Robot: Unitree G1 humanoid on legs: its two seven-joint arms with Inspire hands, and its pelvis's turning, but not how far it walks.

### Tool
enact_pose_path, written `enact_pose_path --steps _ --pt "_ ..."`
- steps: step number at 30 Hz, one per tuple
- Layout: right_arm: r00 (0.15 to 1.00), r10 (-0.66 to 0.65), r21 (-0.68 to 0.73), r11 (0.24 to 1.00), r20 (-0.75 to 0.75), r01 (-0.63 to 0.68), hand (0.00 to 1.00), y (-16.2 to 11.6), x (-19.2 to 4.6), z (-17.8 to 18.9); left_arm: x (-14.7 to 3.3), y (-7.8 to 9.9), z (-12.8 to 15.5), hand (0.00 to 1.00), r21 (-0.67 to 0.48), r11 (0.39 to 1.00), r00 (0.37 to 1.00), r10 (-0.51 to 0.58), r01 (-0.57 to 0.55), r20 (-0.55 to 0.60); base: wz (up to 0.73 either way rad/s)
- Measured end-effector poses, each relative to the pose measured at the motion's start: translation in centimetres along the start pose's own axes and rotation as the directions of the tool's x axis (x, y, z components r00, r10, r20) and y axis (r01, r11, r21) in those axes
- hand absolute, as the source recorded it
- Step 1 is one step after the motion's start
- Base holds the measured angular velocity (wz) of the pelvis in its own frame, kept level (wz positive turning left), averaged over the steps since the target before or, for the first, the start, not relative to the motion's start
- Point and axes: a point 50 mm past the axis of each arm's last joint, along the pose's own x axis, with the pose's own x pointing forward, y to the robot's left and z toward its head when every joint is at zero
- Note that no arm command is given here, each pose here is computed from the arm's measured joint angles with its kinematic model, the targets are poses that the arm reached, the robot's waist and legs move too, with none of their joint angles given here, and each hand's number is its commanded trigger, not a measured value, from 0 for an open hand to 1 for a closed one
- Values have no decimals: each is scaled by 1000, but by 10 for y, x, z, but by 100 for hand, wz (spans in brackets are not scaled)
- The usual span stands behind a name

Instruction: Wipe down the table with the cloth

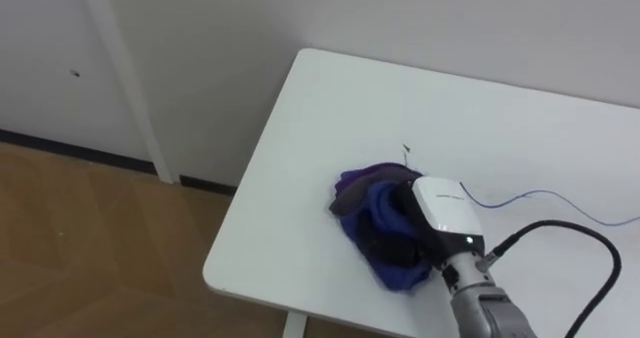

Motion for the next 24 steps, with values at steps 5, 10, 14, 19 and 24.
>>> enact_pose_path --steps 5,10,14,19,24 --pt "996 1 22 1000 -92 1 100 -13 22 -20 -3 5 -7 0 -36 999 1000 23 -24 -17 2" --pt "975 -15 82 996 -221 34 100 -21 21 -52 -6 10 -22 0 -36 999 998 24 -26 -53 19" --pt "933 -65 124 986 -355 116 100 -26 11 -82 -8 11 -27 0 -53 998 998 27 -30 -62 21" --pt "846 -127 98 974 -518 206 100 -30 -15 -122 -11 20 -44 0 -85 993 991 69 -79 -118 7" --pt "743 -171 44 964 -647 261 100 -34 -50 -157 -10 34 -50 0 -125 982 982 123 -142 -147 4"
